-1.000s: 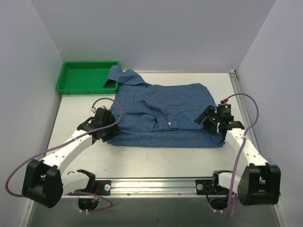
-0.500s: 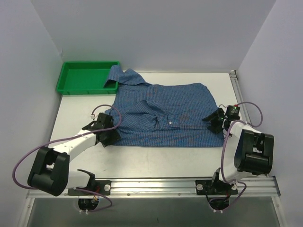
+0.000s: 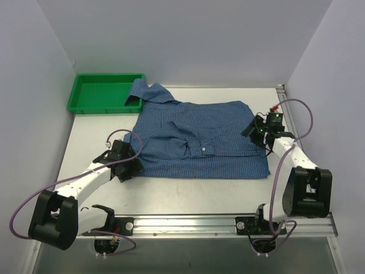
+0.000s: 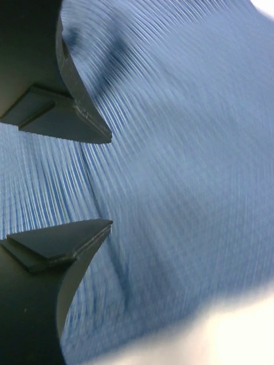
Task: Fold and stack the long sleeve shirts
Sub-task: Fold the shirt
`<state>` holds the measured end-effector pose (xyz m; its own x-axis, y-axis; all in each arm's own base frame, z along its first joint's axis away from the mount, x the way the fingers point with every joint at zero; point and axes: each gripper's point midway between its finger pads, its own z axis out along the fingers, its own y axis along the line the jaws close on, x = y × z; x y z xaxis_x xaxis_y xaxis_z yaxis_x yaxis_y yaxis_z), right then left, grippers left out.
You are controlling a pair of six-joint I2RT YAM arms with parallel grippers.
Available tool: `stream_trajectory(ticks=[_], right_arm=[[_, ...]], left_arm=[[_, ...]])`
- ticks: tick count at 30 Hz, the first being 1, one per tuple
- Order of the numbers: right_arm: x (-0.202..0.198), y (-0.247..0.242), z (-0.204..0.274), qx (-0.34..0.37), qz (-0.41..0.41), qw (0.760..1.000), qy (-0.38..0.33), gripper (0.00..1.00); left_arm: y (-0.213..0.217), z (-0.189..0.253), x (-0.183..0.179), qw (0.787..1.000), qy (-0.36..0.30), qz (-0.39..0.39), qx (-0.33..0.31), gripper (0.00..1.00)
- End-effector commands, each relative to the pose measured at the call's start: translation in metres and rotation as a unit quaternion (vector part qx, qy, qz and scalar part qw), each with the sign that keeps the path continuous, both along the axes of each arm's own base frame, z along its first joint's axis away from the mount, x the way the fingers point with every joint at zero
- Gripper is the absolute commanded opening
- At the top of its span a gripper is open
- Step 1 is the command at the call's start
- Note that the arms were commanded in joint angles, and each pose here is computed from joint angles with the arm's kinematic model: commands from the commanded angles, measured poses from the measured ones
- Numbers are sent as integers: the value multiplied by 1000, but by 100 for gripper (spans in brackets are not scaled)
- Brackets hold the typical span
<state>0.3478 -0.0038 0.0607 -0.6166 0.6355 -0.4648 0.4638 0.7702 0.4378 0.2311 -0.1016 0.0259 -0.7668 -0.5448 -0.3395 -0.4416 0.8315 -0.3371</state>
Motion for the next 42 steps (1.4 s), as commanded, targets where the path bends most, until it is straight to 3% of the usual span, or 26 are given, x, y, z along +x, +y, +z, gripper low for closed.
stream_trajectory(ticks=[1, 4, 5, 7, 14, 21, 24, 25, 27, 28, 31, 34, 42], right_arm=[[5, 38, 47, -67, 122, 989, -44, 57], [6, 83, 53, -54, 201, 977, -50, 60], [4, 93, 52, -52, 219, 973, -45, 60], [6, 121, 49, -50, 261, 963, -39, 61], [8, 172, 16, -39, 318, 947, 22, 61], [1, 192, -23, -38, 344, 935, 81, 59], [1, 196, -24, -48, 355, 930, 84, 52], [3, 196, -22, -55, 357, 929, 82, 43], [3, 196, -15, -69, 364, 925, 80, 33], [11, 199, -3, -84, 376, 921, 62, 21], [25, 195, 24, -137, 389, 910, 40, 7], [35, 191, 46, -178, 392, 902, 24, 1], [77, 205, 127, -294, 399, 865, -76, 0]], left_arm=[[3, 20, -4, 999, -3, -33, 13, 73], [0, 52, 13, 997, -44, -63, 18, 81], [0, 57, 14, 996, -47, -72, 23, 89], [-1, 73, 24, 992, -71, -98, 35, 95], [-4, 82, 37, 981, -108, -155, 54, 96], [-10, 79, 33, 972, -122, -194, 48, 96], [-9, 80, 35, 972, -125, -192, 51, 96], [-9, 79, 36, 972, -124, -191, 52, 96], [-9, 79, 35, 973, -122, -191, 50, 96], [-9, 78, 35, 973, -120, -191, 51, 96], [-9, 78, 35, 973, -121, -189, 49, 96], [-9, 79, 35, 974, -122, -187, 47, 96], [-11, 77, 33, 974, -118, -189, 39, 96]])
